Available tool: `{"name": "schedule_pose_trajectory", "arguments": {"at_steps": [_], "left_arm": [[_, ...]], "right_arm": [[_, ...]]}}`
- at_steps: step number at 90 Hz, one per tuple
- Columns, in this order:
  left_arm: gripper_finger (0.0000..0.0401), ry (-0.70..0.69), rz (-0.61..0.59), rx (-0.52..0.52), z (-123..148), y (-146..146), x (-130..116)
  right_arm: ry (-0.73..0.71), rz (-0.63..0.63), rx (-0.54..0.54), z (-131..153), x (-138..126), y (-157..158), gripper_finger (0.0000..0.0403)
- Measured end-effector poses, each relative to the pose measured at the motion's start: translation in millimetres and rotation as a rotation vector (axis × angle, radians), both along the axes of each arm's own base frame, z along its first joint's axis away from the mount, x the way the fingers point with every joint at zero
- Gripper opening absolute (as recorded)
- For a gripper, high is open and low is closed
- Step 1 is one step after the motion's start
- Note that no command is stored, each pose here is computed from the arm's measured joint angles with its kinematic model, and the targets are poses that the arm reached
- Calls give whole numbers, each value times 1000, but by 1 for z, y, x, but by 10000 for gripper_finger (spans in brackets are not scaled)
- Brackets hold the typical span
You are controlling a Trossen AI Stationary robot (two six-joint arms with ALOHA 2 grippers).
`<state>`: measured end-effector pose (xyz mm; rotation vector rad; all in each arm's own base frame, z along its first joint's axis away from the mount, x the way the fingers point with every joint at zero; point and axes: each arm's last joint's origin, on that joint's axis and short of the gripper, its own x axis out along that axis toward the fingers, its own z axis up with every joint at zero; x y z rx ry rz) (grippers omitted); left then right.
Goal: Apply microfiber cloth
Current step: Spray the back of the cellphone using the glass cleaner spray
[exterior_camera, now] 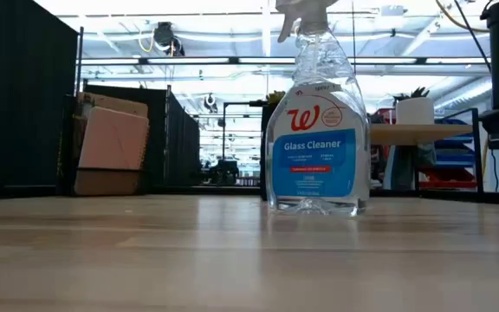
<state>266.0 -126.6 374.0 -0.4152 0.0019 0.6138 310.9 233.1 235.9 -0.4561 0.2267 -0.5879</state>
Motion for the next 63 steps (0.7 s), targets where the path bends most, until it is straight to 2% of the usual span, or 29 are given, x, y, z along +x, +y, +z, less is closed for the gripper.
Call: {"name": "schedule_pose_trajectory", "arguments": {"at_steps": [7,15,22,28,39,48,54,63], "left_arm": [[20,54,-11,56,-2,2,0],[20,142,-58,80,-9,6,1],[20,223,-77,67,-19,11,0],[20,285,-76,48,-33,15,-1],[19,386,-107,14,-63,17,-1],[19,444,-140,1,-89,16,2],[19,440,-149,-10,-106,14,8],[19,445,-162,-5,-130,13,21]], "right_arm": [[-9,134,103,0,-5,8,249],[20,301,273,4,-12,13,249],[113,398,439,7,-21,9,249],[249,404,546,5,-32,1,249],[507,234,621,-5,-58,-21,249],[629,21,557,-11,-79,-41,249],[632,-137,466,-14,-88,-56,249],[504,-287,361,-25,-88,-80,249]]}}
